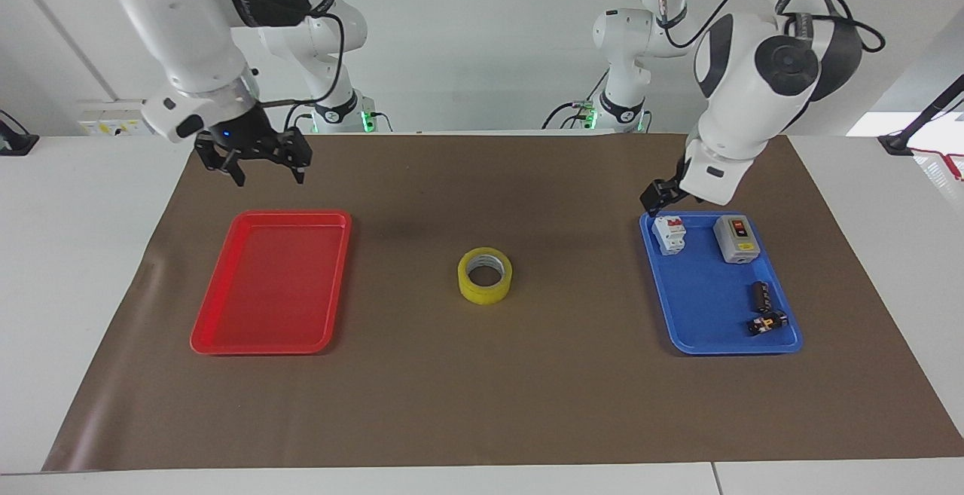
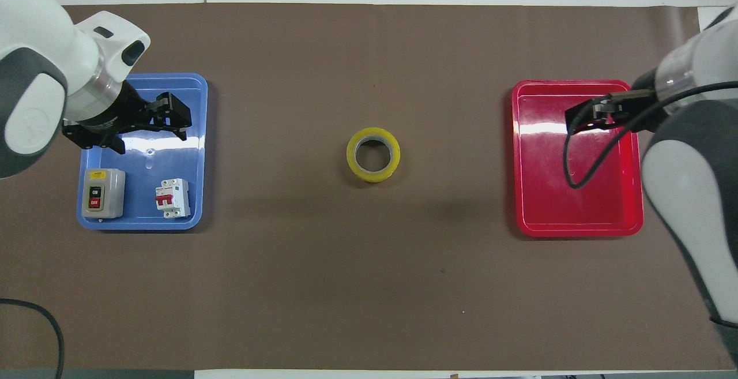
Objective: Place and move tape with both arms
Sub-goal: 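Reach the right gripper to the tape while the left gripper returns to rest, then grasp the yellow tape roll with the right gripper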
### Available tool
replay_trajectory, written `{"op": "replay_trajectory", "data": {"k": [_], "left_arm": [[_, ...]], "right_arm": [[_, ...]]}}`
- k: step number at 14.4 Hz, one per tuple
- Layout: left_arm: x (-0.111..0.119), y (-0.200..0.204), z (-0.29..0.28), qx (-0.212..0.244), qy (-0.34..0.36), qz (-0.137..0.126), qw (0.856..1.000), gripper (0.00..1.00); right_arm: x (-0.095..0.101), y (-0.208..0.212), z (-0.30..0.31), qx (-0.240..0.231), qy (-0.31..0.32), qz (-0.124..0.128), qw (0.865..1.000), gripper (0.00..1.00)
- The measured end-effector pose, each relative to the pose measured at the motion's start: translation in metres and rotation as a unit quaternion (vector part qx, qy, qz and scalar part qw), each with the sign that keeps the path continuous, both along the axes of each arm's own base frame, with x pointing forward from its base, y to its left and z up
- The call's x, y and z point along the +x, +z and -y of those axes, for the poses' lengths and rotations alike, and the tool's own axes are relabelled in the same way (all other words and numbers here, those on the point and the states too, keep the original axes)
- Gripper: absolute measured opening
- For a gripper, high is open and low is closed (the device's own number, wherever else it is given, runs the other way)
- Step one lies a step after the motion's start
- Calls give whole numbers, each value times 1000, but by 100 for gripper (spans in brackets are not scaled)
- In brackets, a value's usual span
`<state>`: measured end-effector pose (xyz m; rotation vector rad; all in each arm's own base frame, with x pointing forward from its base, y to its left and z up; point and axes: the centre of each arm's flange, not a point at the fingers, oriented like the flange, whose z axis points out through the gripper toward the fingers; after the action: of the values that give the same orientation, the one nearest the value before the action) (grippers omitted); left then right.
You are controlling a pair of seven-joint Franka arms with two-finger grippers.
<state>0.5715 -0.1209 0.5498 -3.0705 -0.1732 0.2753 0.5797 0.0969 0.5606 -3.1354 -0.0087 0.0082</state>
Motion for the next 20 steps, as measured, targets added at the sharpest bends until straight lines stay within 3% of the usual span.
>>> {"op": "replay_trajectory", "data": {"k": [3, 5, 8, 14, 17, 20], "left_arm": [[-20, 22, -37, -13, -57, -19, 998, 100], [-28, 30, -58, -18, -68, -25, 997, 100], [-36, 32, -70, -20, -73, -23, 997, 100], [-36, 34, -62, -21, -81, -9, 996, 100], [-36, 36, -62, -21, -82, -5, 996, 100], [-39, 42, -62, -20, -81, 1, 996, 100]], "right_arm": [[20, -68, -91, -1, 4, 5, 1000, 100], [19, -105, -145, -2, -8, 6, 1000, 100], [18, -155, -207, 9, -1, 31, 999, 100], [14, -235, -230, 22, 72, 67, 995, 100], [5, -253, -229, 24, 89, 75, 993, 100], [0, -255, -237, 27, 102, 80, 991, 91]]}}
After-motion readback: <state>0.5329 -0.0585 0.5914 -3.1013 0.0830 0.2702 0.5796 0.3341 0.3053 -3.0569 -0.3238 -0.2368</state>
